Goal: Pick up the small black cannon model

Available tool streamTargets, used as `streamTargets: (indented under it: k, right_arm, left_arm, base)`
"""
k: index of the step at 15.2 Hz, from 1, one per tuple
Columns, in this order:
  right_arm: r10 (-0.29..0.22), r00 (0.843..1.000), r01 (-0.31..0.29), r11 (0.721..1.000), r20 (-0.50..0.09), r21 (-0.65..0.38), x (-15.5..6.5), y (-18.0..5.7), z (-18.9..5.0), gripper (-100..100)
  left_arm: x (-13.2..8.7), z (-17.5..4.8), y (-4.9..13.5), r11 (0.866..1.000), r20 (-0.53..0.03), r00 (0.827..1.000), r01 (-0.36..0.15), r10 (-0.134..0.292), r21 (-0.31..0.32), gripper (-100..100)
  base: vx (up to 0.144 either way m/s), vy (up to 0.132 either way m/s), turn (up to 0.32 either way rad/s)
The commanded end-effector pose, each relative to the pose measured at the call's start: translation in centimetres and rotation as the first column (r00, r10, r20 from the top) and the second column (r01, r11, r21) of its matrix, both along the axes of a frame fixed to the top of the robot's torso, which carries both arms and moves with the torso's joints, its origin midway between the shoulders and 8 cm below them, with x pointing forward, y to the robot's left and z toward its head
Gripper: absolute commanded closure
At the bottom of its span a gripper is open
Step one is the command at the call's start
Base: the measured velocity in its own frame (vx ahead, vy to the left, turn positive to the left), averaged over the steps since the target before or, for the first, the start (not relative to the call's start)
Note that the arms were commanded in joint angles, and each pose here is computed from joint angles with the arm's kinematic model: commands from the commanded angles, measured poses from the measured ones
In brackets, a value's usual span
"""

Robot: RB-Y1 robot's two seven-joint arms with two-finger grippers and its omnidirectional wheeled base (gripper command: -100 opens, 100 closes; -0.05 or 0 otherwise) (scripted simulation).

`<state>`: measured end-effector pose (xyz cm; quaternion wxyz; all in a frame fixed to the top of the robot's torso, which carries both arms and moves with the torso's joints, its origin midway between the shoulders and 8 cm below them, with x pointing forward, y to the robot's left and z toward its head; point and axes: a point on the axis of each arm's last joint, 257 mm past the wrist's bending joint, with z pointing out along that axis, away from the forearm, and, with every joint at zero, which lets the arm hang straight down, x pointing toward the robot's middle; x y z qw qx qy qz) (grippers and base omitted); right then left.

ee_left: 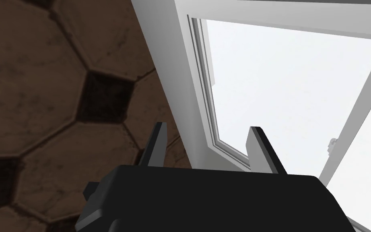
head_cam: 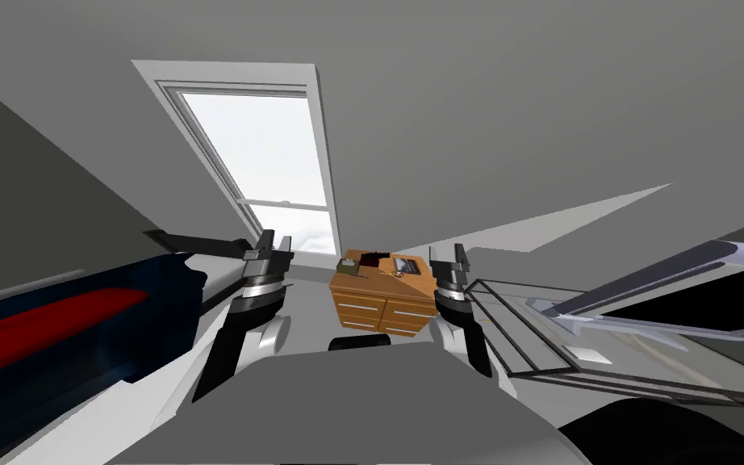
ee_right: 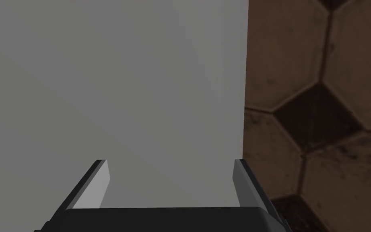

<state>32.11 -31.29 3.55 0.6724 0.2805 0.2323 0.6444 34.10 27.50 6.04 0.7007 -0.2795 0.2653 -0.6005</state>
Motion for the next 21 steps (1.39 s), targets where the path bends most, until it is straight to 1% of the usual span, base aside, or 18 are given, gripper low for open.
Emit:
streamTargets:
  k: [1, 2, 3, 4, 5, 7, 8, 10, 11, 13, 14, 16, 17, 18, 20, 21]
  right_arm:
    - [0.027, 1.000, -0.027, 0.999, -0.003, 0.028, 0.2, -0.2, -0.3, -100]
    - [0.053, 0.998, -0.052, 0.996, -0.016, 0.068, 0.7, -1.0, -1.1, -100]
    - [0.067, 0.998, -0.065, 0.995, -0.014, 0.081, 0.7, -1.0, -1.1, -100]
    - [0.069, 0.998, -0.067, 0.994, -0.013, 0.083, 0.7, -1.0, -1.1, -100]
    - [0.095, 0.995, -0.091, 0.988, -0.024, 0.128, 1.3, -1.8, -2.0, -100]
    - [0.111, 0.994, -0.107, 0.984, -0.020, 0.144, 1.3, -1.8, -2.0, -100]
    - [0.133, 0.991, -0.125, 0.974, -0.030, 0.191, 1.9, -2.8, -2.9, -100]
    - [0.154, 0.988, -0.145, 0.967, -0.024, 0.211, 1.9, -2.8, -2.9, -100]
    - [0.170, 0.985, -0.156, 0.954, -0.032, 0.258, 2.5, -3.8, -4.0, -100]
    - [0.195, 0.980, -0.181, 0.942, -0.022, 0.282, 2.5, -3.8, -4.0, -100]
    - [0.208, 0.978, -0.187, 0.926, -0.029, 0.329, 3.0, -4.9, -5.1, -100]
    - [0.233, 0.972, -0.213, 0.910, -0.016, 0.355, 3.0, -4.9, -5.1, -100]
    - [0.236, 0.972, -0.215, 0.909, -0.014, 0.357, 3.0, -4.9, -5.1, -100]
    - [0.250, 0.968, -0.222, 0.884, -0.015, 0.411, 3.6, -6.2, -6.2, -100]
    - [0.272, 0.962, -0.245, 0.867, -0.001, 0.433, 3.6, -6.2, -6.2, -100]
    - [0.273, 0.962, -0.246, 0.867, -0.001, 0.434, 3.6, -6.2, -6.2, -100]
  left_arm:
    - [0.0, 0.0, 0.0, 1.000, 0.000, 1.000, 0.000, 0.000, 0.000, 0]
    - [0.0, 0.0, 0.0, 1.000, 0.000, 1.000, 0.000, 0.000, 0.000, 0]
    - [0.0, 0.0, 0.0, 1.000, 0.000, 1.000, 0.000, 0.000, 0.000, 0]
    - [0.0, 0.0, 0.0, 1.000, 0.000, 1.000, 0.000, 0.000, 0.000, 0]
    - [0.0, 0.0, 0.0, 1.000, 0.000, 1.000, 0.000, 0.000, 0.000, 0]
    - [0.0, 0.0, 0.0, 1.000, 0.000, 1.000, 0.000, 0.000, 0.000, 0]
    - [0.0, 0.0, 0.0, 1.000, 0.000, 1.000, 0.000, 0.000, 0.000, 0]
    - [0.0, 0.0, 0.0, 1.000, 0.000, 1.000, 0.000, 0.000, 0.000, 0]
    - [0.0, 0.0, 0.0, 1.000, 0.000, 1.000, 0.000, 0.000, 0.000, 0]
    - [0.0, 0.0, 0.0, 1.000, 0.000, 1.000, 0.000, 0.000, 0.000, 0]
    - [0.0, 0.0, 0.0, 1.000, 0.000, 1.000, 0.000, 0.000, 0.000, 0]
    - [0.0, 0.0, 0.0, 1.000, 0.000, 1.000, 0.000, 0.000, 0.000, 0]
    - [0.0, 0.0, 0.0, 1.000, 0.000, 1.000, 0.000, 0.000, 0.000, 0]
    - [0.0, 0.0, 0.0, 1.000, 0.000, 1.000, 0.000, 0.000, 0.000, 0]
    - [0.0, 0.0, 0.0, 1.000, 0.000, 1.000, 0.000, 0.000, 0.000, 0]
    - [0.0, 0.0, 0.0, 1.000, 0.000, 1.000, 0.000, 0.000, 0.000, 0]
  base:
    - [-0.024, -0.041, 0.055]
    - [-0.032, -0.043, 0.161]
    - [-0.036, -0.046, 0.188]
    - [-0.027, -0.038, 0.064]
    - [-0.032, -0.040, 0.126]
    - [-0.034, -0.044, 0.146]
    - [-0.038, -0.045, 0.223]
    - [-0.037, -0.045, 0.159]
    - [-0.037, -0.045, 0.193]
    - [-0.035, -0.047, 0.157]
    - [-0.035, -0.048, 0.222]
    - [-0.034, -0.049, 0.188]
    - [-0.026, -0.029, -0.006]
    - [-0.045, -0.031, 0.235]
    - [-0.043, -0.041, 0.177]
    - [-0.021, -0.028, -0.014]
